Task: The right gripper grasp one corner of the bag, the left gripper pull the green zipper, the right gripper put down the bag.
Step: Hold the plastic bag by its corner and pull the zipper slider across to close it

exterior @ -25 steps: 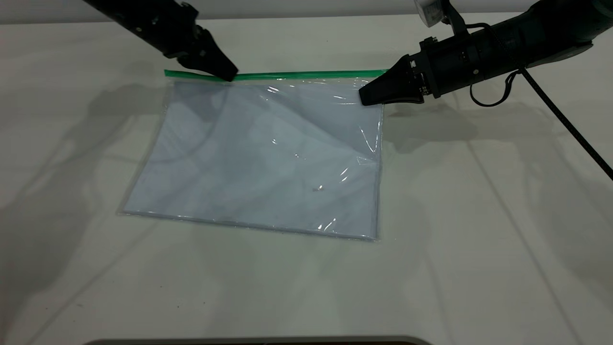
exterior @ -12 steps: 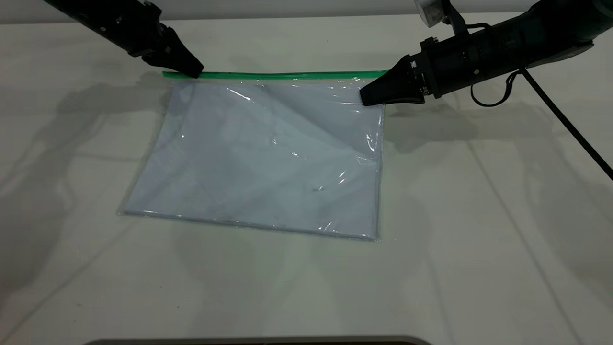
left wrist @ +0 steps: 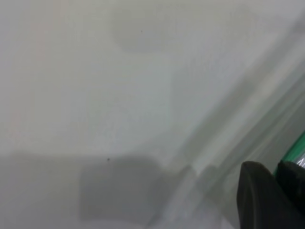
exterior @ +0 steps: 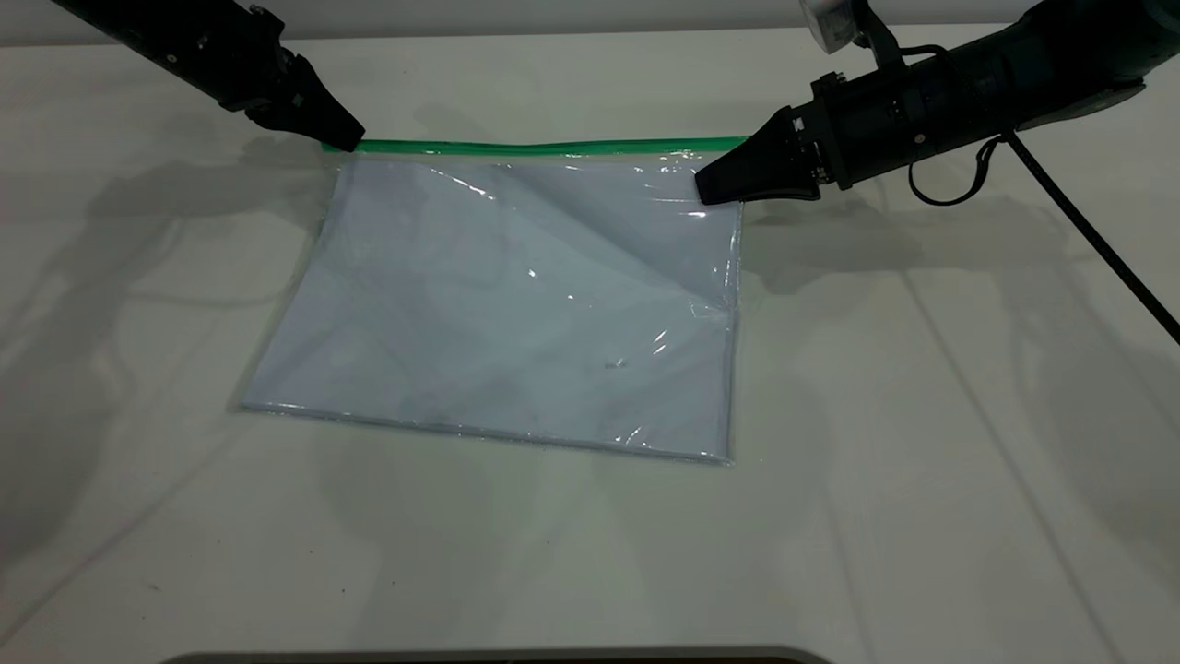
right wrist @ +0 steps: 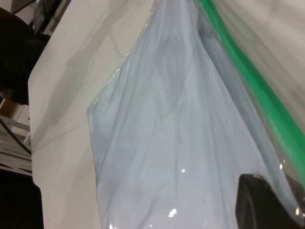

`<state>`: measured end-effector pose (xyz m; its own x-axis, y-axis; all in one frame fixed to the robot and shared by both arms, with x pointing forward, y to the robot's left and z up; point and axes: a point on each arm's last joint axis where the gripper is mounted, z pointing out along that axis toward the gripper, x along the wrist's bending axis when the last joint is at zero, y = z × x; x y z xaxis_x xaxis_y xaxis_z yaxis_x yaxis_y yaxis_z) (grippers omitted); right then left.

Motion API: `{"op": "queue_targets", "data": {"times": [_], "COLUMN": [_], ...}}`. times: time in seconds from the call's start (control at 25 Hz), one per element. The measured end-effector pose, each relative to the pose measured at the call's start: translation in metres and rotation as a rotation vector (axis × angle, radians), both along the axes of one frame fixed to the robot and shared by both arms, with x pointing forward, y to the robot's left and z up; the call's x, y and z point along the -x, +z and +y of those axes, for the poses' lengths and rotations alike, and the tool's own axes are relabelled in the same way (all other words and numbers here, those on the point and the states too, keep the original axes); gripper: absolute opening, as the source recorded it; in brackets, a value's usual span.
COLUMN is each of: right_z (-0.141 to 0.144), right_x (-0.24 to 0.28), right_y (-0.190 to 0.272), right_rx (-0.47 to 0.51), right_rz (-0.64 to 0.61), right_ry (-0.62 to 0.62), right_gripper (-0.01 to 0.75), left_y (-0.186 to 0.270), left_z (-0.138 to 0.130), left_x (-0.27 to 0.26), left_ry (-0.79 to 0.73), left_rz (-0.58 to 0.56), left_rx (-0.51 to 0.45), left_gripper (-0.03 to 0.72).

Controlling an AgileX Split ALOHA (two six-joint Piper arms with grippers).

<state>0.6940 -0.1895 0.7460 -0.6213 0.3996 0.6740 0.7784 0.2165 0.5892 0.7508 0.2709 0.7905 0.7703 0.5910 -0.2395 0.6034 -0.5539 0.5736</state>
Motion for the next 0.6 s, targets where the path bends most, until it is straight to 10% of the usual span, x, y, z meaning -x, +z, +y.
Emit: {"op": "queue_targets", "data": {"times": [0.32, 0.6], "right_z": [-0.001, -0.006], "right_x": [0.000, -0.001], "right_y": [0.000, -0.003], "right_rx": [0.002, 0.031], "right_rz": [0.000, -0.003], "right_ry": [0.001, -0.004], "right_gripper": [0.035, 0.054], "left_y": [0.000, 0.019], "left_z": [-0.001, -0.006], "left_x": [0.000, -0.006], "left_ry": [0.000, 0.030], "left_rz": [-0.001, -0.051], "left_rx": [-0.002, 0.026], "left_gripper": [0.140, 0.414]}}
